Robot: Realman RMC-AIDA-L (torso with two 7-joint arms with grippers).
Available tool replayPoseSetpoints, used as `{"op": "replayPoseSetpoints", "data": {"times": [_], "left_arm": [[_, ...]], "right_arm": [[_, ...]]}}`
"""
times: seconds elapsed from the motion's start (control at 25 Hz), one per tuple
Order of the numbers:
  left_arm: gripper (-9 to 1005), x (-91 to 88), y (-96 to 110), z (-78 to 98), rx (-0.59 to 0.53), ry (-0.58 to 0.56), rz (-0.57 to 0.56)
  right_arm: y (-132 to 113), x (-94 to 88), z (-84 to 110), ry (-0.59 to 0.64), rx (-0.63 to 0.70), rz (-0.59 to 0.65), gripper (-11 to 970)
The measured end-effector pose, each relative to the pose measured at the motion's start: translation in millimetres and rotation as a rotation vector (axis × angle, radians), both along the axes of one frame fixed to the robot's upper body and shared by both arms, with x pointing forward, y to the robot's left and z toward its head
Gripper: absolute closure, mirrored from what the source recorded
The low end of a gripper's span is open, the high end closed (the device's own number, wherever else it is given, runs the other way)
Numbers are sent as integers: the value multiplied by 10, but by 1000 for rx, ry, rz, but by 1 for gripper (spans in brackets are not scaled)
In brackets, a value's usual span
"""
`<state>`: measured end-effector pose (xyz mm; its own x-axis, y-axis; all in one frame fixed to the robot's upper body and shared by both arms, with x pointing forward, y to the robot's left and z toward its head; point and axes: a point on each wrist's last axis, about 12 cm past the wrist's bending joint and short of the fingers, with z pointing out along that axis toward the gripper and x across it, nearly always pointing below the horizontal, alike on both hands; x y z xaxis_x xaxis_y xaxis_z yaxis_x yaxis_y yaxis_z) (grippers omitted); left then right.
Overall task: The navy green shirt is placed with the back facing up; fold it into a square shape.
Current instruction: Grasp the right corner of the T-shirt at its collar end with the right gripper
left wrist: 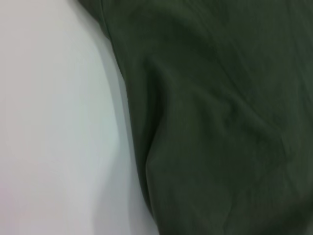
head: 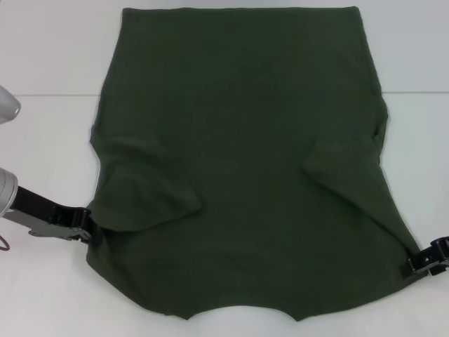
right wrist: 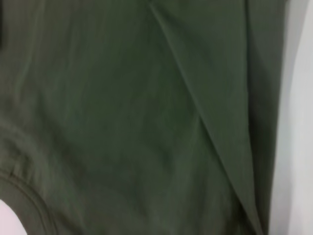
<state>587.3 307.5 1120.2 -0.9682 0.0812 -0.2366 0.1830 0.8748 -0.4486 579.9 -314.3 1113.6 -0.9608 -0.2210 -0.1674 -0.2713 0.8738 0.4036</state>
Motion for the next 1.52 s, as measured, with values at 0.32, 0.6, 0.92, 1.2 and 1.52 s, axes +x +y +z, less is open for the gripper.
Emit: {"op": "replayPoseSetpoints", "data": {"times": [0.32,0.6,0.92,1.2,1.52], "left_arm": [[937,-5,-7,-3,-2,3,-2],[936,-3,-15,1,-10,1,-3],[935,-2,-26,9,-12,0,-7],[935,0,-34,23,-12,-5,-11],[937,1,-35,25,-13,-7,-11]], "right_arm": [[61,-4,-18,4,4,16,264],[129,5,-21,-2,15,37,269],[262,34,-15,-13,31,74,275],[352,56,-6,-23,41,98,279],[406,60,23,-71,41,118,285]]}}
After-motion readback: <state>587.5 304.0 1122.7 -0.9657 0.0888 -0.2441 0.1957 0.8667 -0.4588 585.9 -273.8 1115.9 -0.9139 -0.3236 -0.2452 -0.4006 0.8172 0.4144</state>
